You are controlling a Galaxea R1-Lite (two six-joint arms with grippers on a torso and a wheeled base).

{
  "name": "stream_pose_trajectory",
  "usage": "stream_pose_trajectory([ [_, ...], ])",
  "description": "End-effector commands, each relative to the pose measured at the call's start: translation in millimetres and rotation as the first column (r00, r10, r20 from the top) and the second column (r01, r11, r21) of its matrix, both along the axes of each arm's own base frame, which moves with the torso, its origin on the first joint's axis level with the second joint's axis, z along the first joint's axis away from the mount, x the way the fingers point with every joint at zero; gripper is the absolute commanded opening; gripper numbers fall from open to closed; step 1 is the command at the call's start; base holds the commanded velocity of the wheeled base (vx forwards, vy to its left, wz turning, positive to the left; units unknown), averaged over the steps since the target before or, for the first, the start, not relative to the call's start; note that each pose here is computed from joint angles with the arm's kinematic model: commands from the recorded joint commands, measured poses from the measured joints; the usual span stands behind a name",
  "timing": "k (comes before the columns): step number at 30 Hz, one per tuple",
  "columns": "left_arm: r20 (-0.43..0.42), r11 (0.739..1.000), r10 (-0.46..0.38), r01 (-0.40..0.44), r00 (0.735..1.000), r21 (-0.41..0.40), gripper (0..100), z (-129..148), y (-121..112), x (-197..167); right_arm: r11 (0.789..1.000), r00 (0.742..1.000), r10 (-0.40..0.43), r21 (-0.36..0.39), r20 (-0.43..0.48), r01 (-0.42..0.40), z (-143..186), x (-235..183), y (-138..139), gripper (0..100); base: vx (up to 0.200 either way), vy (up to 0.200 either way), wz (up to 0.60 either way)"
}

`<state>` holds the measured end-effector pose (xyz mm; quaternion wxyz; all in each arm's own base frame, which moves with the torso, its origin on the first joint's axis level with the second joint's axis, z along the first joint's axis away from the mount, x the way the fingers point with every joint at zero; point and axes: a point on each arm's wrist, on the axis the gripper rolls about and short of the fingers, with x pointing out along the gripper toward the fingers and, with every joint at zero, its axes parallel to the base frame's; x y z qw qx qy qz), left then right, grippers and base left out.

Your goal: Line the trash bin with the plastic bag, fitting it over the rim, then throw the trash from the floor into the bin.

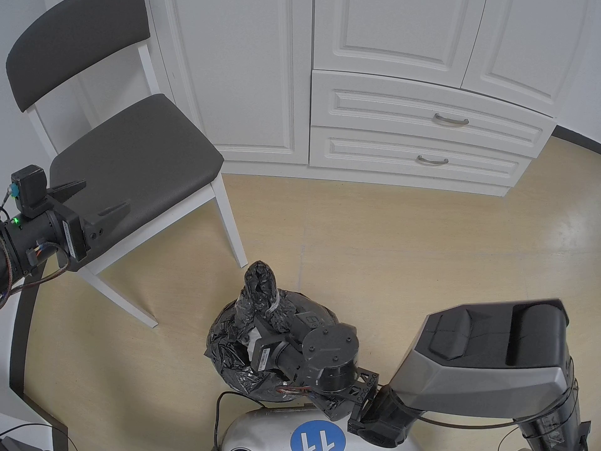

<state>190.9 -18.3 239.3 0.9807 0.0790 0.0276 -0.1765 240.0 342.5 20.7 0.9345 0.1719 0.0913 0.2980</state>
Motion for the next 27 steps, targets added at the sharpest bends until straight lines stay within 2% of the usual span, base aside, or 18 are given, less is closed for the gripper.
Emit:
stream_pose_trajectory([
  [1,0.004,1.000,0.002,-0.002,1.000,0.000,100,1,1,-1,1.000,0.999,-0.006,-0.017,-0.046,0.005,-18,4,4,0,0.000,0.000,0.00],
  [19,0.010,1.000,0.007,-0.007,1.000,-0.001,100,2,1,-2,0.996,0.994,-0.087,-0.027,-0.065,0.086,-51,43,-1,0,0.000,0.000,0.00],
  [22,0.012,1.000,0.007,-0.007,1.000,-0.001,100,2,2,-2,0.995,0.994,-0.086,-0.047,-0.068,0.083,-54,41,-3,0,0.000,0.000,0.00],
  [27,0.012,1.000,0.007,-0.007,1.000,-0.001,100,2,2,-3,0.990,0.995,-0.061,-0.133,-0.079,0.051,-68,28,-4,0,0.000,0.000,0.00],
])
